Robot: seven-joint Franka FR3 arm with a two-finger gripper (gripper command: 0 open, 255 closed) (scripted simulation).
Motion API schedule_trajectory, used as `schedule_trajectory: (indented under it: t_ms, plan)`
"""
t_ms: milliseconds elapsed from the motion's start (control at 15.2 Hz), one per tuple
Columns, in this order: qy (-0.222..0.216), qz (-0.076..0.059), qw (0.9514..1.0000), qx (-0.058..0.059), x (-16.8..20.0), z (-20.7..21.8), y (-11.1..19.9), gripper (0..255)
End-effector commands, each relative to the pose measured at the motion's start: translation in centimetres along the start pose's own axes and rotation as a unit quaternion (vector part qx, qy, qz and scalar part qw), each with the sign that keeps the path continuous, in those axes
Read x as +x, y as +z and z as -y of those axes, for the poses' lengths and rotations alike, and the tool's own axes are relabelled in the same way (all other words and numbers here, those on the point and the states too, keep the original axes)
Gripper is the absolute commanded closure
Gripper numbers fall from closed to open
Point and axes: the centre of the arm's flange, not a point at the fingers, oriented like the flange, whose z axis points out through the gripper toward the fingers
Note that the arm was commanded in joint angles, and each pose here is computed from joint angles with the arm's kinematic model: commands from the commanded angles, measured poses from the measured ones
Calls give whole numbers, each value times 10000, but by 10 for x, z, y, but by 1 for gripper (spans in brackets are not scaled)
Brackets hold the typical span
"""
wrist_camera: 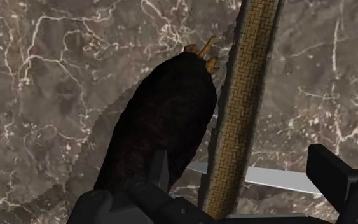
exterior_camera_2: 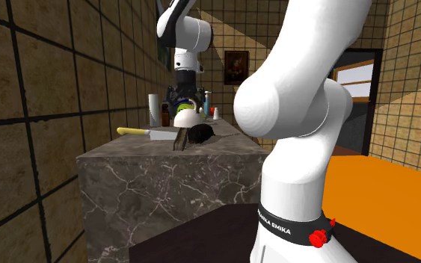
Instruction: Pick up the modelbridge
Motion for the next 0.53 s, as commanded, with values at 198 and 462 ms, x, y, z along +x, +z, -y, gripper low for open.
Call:
schedule_trajectory:
  t_ms: [198,462]
  plan:
    - [749,-100,9971,9,55,1,33,0]
    - [1116,-149,9936,13,82,-3,55,0]
